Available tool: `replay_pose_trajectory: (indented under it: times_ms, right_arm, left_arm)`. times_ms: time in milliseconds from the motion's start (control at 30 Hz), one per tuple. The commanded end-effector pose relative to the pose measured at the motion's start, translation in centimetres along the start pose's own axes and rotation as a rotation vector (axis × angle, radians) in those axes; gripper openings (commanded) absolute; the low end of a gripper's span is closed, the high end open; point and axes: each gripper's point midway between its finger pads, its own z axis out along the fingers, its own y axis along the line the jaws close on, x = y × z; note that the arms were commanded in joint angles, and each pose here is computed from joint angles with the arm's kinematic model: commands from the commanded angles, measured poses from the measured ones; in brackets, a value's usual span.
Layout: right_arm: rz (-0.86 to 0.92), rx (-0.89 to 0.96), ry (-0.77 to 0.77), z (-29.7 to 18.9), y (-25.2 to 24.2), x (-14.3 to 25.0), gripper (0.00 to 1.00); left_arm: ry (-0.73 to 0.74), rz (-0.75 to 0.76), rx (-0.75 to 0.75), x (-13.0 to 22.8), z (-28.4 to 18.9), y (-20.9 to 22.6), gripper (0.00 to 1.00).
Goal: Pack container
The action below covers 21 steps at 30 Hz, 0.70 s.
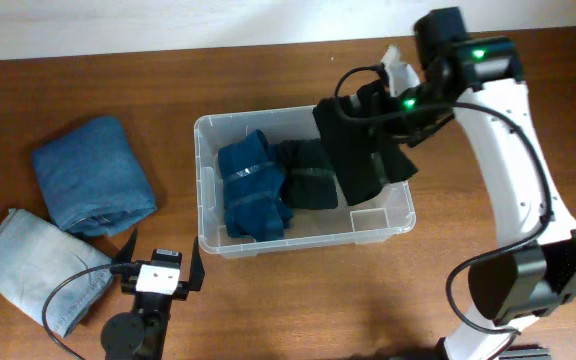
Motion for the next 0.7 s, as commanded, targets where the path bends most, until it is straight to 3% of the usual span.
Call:
replay_pose_trajectory:
  times_ms: [0,433,667]
  right_arm:
    - [0.060,0.054,-0.003,1.3,0.0,0.5,0.25]
    - [0.141,0.094,0.052,8.2,-3.4,2.5,0.25]
    - [0.158,0.104,0.093,9.6,-4.3,4.0,0.25]
  left_arm:
    - [-0.001,0.019,0.001,0.2,0.0,-0.1,0.99]
    - [-0.001,0.019,0.000,0.2,0.0,-0.1,0.99]
    - [-0.001,0.019,0.001,0.2,0.0,-0.1,0.99]
